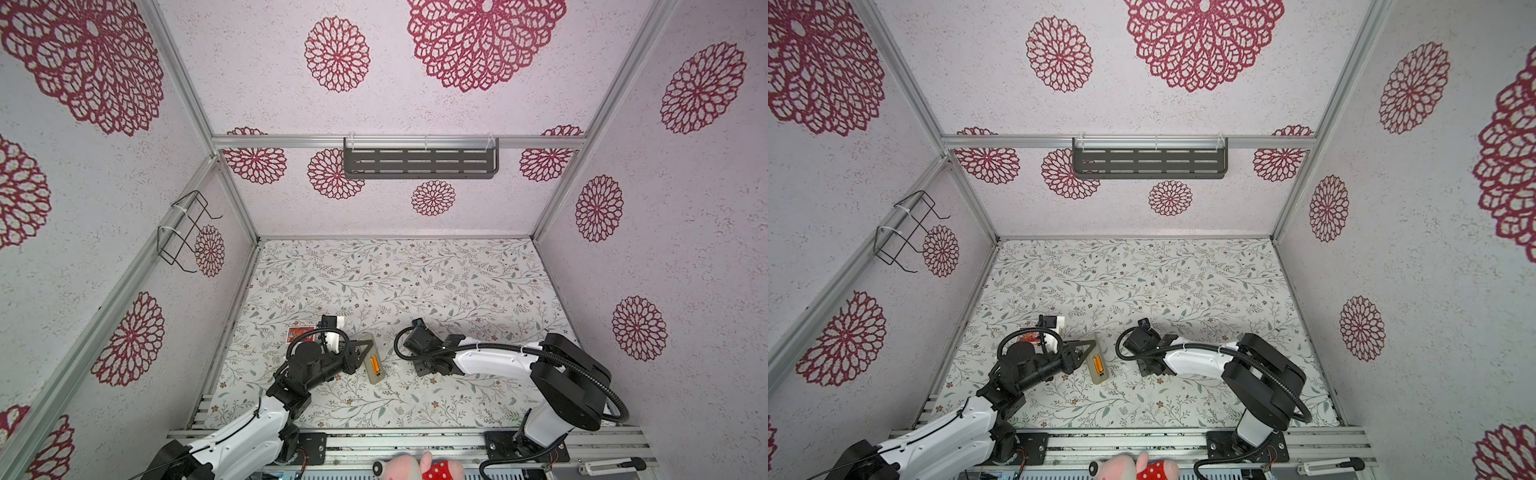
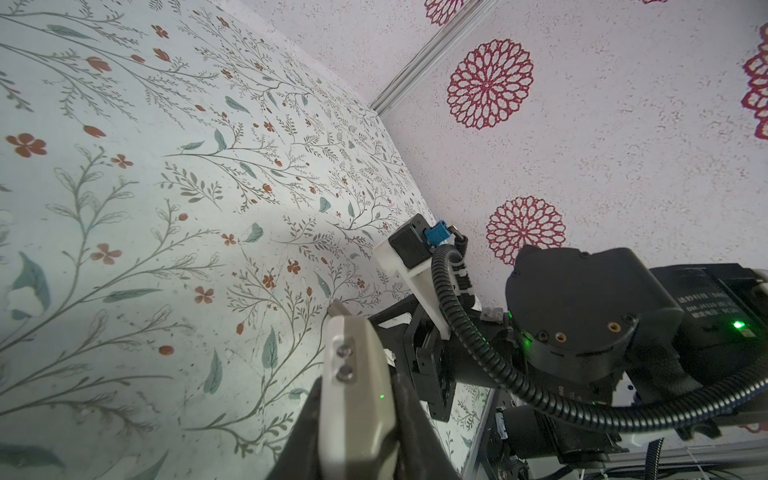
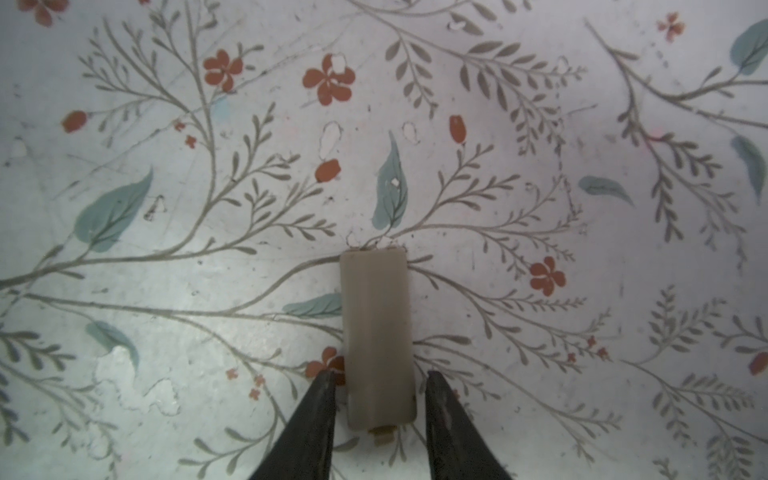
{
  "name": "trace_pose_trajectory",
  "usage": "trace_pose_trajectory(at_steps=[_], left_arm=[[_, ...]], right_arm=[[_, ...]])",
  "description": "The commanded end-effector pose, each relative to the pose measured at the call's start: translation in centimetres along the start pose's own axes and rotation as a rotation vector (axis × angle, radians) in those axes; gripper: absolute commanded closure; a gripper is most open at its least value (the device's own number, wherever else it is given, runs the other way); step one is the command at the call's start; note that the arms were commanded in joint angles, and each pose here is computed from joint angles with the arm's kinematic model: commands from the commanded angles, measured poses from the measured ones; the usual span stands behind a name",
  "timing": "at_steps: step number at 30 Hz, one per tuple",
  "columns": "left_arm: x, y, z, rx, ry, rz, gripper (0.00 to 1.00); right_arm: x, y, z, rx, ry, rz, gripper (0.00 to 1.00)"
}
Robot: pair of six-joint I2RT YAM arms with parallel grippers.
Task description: Load the batteries into the remote control
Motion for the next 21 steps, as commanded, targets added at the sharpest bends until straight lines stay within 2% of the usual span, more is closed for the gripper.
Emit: trace_pose_trajectory(at_steps=[1, 21], left_arm=[[-0.05, -0.93, -0.92, -0.028, -0.037, 0.036, 1.00], [-0.10, -0.89, -0.94, -0.027, -0.037, 0.033, 1.00]], right_arm=[[0.01, -0.47, 1.50, 0.004, 0.061, 0.021, 0.64], [0.25, -0.57, 1.36, 0.018, 0.042, 0.028, 0.72]])
Point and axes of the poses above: each gripper's point midway between its finger pads, its own x axis back along the fingers, its own y axis along the line the jaws close on, z = x × y, the point moved 9 cm from there along x, back along the fingers, and after that the axes turned 10 degrees about x, right-handed, at the moved point
